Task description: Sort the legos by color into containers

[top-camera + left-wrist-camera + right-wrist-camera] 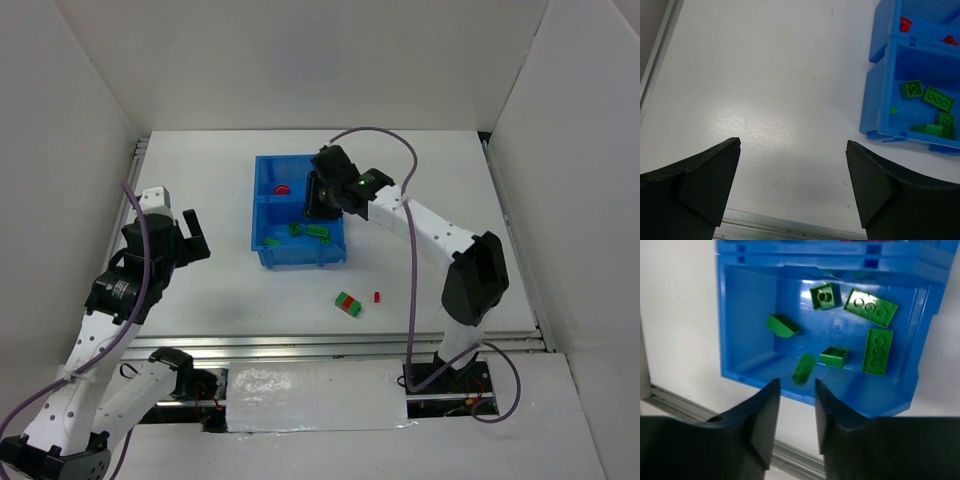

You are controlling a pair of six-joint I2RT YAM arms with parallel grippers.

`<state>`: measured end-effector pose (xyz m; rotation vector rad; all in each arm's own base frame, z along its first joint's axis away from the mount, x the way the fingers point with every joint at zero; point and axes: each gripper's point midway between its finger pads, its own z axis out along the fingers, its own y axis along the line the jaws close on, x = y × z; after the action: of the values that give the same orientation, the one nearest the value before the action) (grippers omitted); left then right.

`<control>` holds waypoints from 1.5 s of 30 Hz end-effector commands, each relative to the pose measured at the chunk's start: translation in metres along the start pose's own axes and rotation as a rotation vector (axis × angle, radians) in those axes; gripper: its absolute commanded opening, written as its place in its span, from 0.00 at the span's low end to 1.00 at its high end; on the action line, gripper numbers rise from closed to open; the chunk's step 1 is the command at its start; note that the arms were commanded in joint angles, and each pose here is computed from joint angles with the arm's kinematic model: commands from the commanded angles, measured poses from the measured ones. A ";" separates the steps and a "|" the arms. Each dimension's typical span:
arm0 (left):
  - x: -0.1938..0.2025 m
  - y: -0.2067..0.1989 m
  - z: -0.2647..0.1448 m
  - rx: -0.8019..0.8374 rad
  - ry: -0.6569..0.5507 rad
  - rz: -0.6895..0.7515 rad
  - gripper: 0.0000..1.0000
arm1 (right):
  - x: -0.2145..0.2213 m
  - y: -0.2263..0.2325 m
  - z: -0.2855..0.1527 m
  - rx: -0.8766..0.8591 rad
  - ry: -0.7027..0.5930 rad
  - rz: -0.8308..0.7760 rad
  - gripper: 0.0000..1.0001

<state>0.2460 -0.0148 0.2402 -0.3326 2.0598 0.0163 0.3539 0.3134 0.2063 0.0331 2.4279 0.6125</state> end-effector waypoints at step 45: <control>-0.013 -0.015 -0.008 0.126 -0.037 -0.022 1.00 | 0.171 -0.212 -0.025 0.348 0.167 0.128 0.67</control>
<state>0.2443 -0.0234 0.2471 -0.3112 2.0455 -0.0970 0.2207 0.1337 0.0352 0.3087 2.7049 0.1938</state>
